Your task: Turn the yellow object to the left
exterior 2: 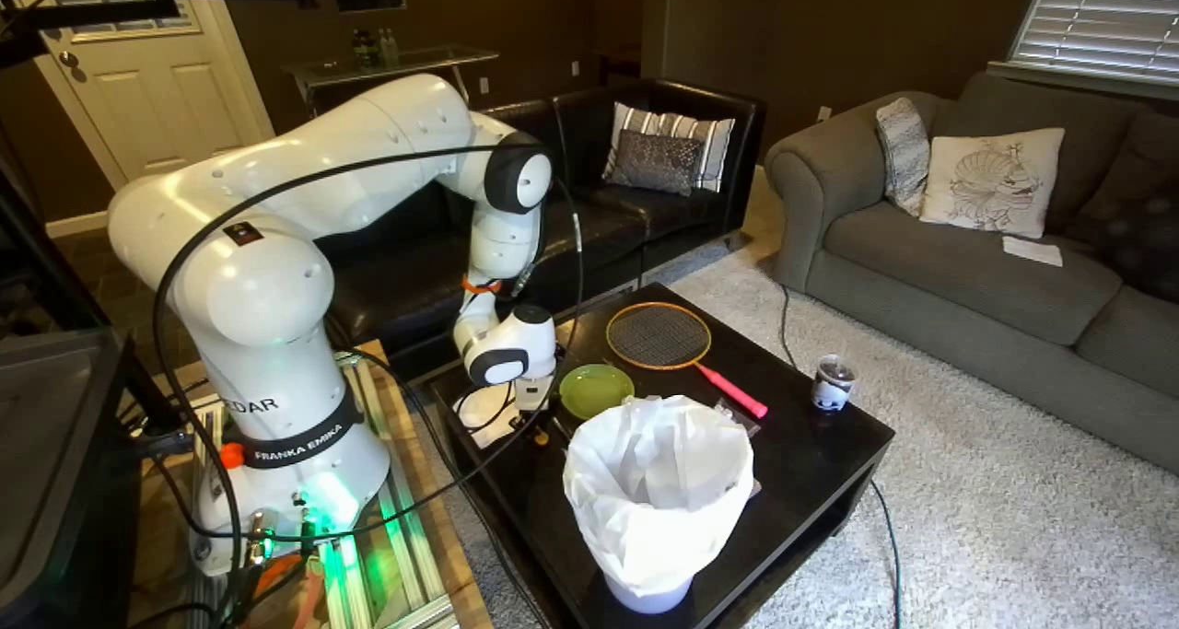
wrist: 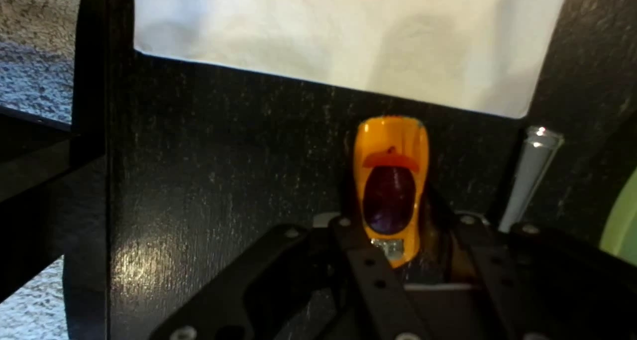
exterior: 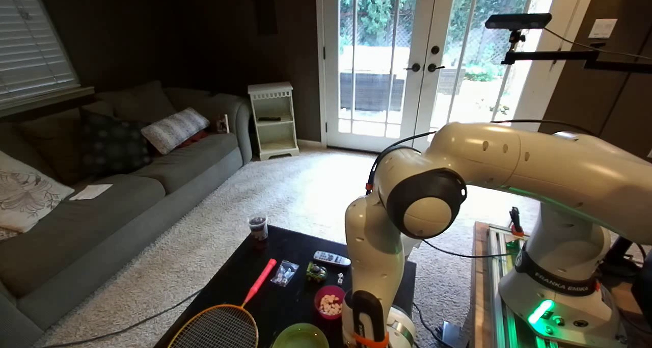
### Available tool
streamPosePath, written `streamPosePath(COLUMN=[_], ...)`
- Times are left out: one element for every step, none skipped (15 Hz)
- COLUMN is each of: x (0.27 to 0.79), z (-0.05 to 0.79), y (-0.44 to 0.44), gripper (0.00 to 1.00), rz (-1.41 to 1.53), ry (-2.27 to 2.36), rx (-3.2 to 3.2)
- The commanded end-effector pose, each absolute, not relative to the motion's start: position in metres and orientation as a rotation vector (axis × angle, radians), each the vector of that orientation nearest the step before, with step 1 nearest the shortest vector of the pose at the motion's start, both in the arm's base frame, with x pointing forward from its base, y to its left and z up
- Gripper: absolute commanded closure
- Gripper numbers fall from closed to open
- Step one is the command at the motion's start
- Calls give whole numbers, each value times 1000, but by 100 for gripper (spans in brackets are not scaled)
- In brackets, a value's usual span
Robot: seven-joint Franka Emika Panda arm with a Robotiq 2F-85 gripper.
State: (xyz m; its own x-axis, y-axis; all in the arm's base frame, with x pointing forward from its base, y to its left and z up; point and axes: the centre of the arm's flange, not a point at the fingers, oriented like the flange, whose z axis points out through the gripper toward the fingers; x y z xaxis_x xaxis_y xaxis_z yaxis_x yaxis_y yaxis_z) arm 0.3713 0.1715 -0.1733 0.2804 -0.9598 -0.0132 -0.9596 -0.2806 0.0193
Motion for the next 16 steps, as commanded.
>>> streamPosePath(x=[365,365,364,363,363,362,362,361,360,359,358,357,355,354,352,351], z=[-163,-162,-162,-161,-160,-159,-159,-158,-158,-157,-157,-157,-156,-156,-155,-154], y=[172,172,172,173,173,172,171,171,170,170,171,172,173,175,175,176], gripper=[92,92,92,92,92,92,92,92,92,92,92,92,92,92,92,92], rz=[-52,-61,-65,-73,-77,-88,-94,-102,-107,-114,-118,-124,-129,-133,-141,-142], ry=[-1637,-1557,-1481,-1404,-1328,-1256,-1181,-1109,-1035,-956,-884,-808,-732,-649,-569,-490], rx=[2686,2724,2762,2789,2819,2852,2878,2907,2940,2965,3003,3029,3054,3075,3093,3104])
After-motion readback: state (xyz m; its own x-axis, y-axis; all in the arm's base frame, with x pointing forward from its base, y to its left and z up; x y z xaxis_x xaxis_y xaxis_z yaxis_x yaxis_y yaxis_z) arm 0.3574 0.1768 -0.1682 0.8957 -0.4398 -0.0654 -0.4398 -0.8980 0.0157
